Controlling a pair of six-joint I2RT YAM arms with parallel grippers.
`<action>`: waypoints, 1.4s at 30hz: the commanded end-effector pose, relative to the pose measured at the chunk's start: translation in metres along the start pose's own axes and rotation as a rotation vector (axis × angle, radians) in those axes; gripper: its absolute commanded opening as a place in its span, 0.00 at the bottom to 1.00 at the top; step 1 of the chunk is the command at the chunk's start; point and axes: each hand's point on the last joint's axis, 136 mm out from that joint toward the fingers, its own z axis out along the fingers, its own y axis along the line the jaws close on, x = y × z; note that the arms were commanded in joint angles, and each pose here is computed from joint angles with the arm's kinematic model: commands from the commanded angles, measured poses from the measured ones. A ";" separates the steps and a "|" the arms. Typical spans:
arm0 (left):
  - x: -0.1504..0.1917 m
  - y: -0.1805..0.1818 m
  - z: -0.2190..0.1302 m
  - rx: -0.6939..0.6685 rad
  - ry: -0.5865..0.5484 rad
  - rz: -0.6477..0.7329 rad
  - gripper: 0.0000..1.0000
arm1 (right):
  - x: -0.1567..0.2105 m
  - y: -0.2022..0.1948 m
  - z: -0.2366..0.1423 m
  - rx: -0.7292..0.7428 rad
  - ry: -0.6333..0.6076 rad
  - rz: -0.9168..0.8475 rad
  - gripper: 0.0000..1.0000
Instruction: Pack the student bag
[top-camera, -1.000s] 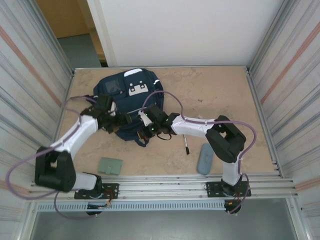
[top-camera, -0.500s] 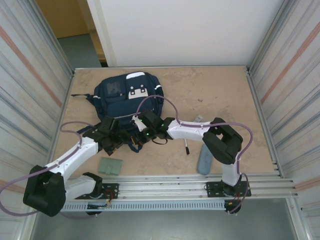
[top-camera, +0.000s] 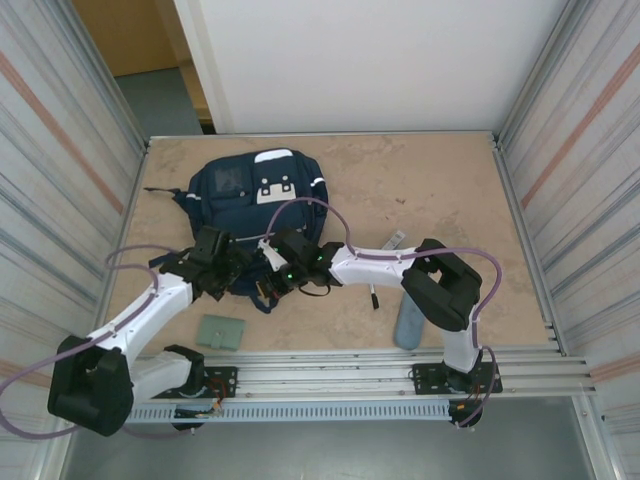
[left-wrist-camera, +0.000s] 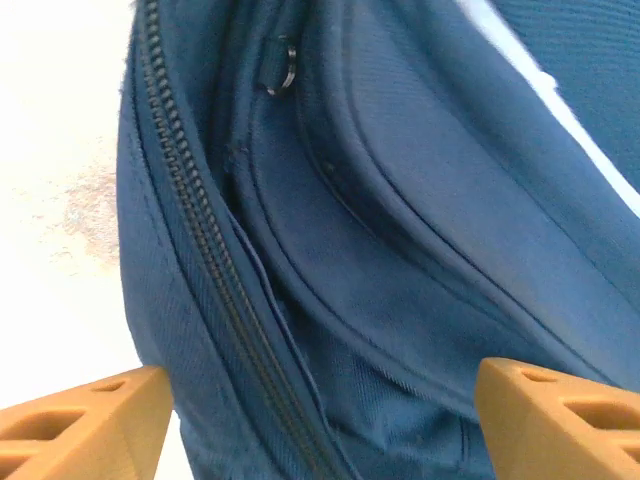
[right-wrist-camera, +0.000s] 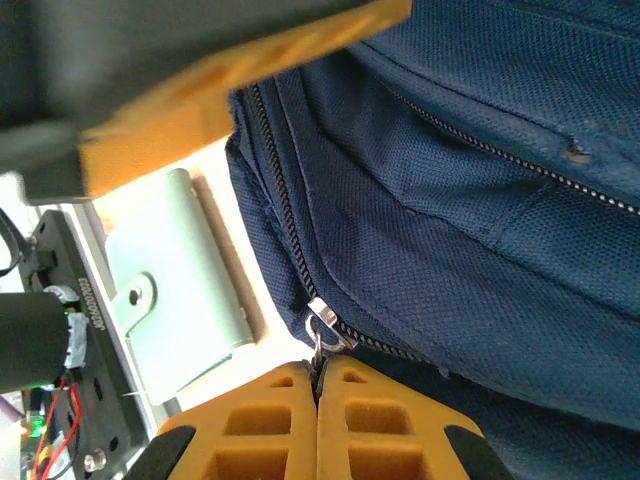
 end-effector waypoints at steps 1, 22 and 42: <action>-0.011 -0.002 0.017 -0.018 -0.040 -0.004 0.43 | 0.007 0.007 0.001 -0.034 0.033 0.027 0.00; -0.094 -0.086 0.022 0.065 0.147 0.575 0.06 | 0.002 -0.144 -0.100 0.352 -0.046 0.090 0.00; -0.019 -0.083 -0.001 0.256 0.093 0.213 0.78 | -0.023 -0.058 -0.047 0.101 -0.020 -0.053 0.00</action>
